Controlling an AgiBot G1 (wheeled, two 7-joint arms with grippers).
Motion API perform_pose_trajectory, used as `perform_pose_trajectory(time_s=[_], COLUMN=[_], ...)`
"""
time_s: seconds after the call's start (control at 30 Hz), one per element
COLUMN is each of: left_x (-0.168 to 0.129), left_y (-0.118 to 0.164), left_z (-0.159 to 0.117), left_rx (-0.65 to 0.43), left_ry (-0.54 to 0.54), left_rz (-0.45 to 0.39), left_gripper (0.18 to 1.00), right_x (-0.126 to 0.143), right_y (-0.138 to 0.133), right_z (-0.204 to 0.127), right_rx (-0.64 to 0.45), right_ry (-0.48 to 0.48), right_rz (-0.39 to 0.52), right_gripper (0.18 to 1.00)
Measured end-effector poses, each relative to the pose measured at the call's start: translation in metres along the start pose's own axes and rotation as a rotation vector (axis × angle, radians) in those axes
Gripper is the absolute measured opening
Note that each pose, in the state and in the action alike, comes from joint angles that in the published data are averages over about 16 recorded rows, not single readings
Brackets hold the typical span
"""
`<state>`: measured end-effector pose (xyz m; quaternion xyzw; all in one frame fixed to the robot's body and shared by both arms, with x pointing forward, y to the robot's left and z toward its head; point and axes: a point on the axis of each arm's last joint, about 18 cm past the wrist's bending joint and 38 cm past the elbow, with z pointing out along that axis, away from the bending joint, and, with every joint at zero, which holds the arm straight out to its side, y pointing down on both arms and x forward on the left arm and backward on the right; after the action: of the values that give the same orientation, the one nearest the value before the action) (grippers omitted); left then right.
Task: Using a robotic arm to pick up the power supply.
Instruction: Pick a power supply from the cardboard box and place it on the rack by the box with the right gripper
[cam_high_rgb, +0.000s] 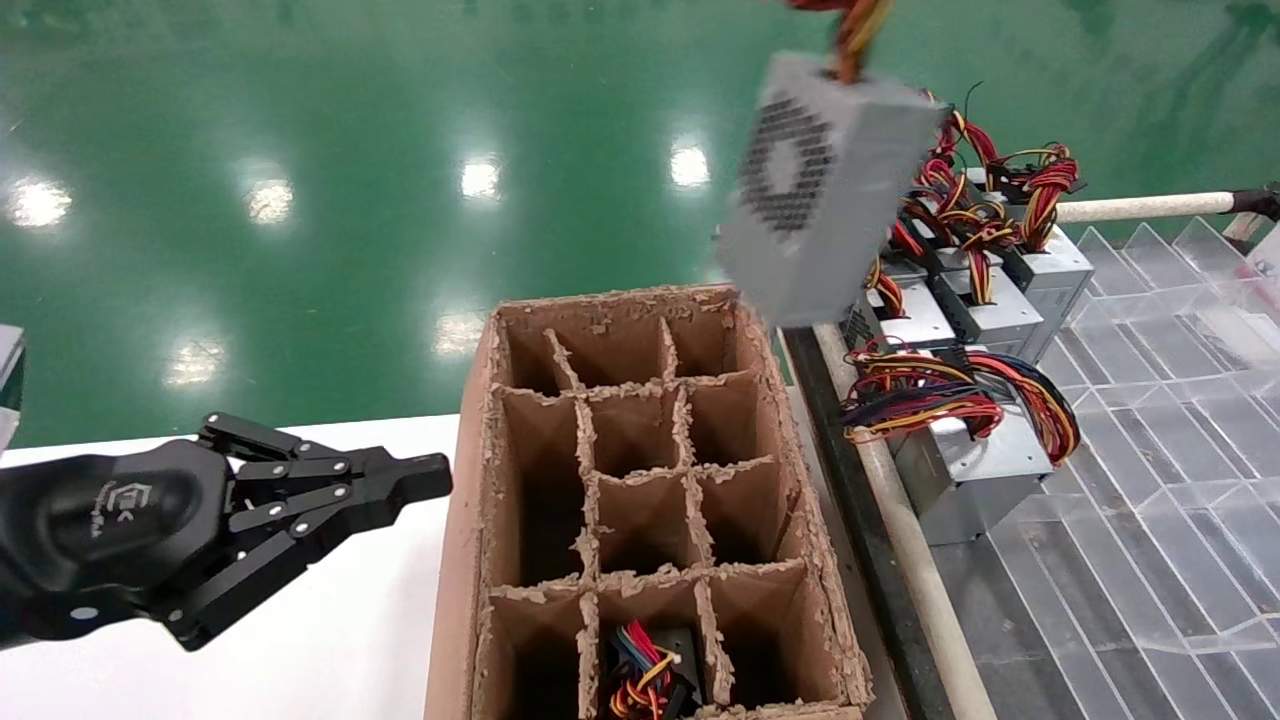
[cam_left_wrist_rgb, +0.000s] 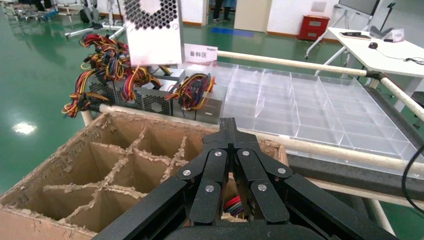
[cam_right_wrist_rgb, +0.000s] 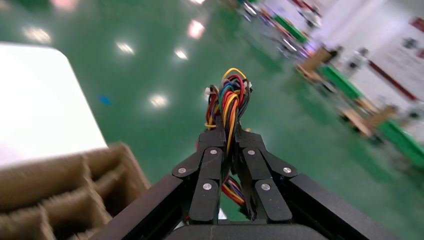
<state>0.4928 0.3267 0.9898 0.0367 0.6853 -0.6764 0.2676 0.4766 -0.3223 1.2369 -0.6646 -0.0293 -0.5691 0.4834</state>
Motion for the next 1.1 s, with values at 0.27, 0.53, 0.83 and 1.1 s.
perform_pose_trajectory(time_s=[0.27, 0.53, 0.83, 1.1], left_x=[0.0, 0.0, 0.0, 0.0], left_y=[0.0, 0.0, 0.0, 0.0], left_z=[0.0, 0.0, 0.0, 0.0], left_rx=[0.0, 0.0, 0.0, 0.0], left_ry=[0.0, 0.0, 0.0, 0.0], left_rz=[0.0, 0.0, 0.0, 0.0], left_gripper=[0.191, 0.191, 0.191, 0.191], right_x=[0.013, 0.015, 0.008, 0.006], right_y=[0.012, 0.045, 0.102, 0.147], right_z=[-0.066, -0.12, -0.153, -0.153], right_rx=[-0.167, -0.331, -0.497, -0.578], right_ry=[0.134, 0.2, 0.267, 0.323], right_rz=[0.015, 0.103, 0.223, 0.26], right_gripper=[0.201, 0.201, 0.201, 0.201])
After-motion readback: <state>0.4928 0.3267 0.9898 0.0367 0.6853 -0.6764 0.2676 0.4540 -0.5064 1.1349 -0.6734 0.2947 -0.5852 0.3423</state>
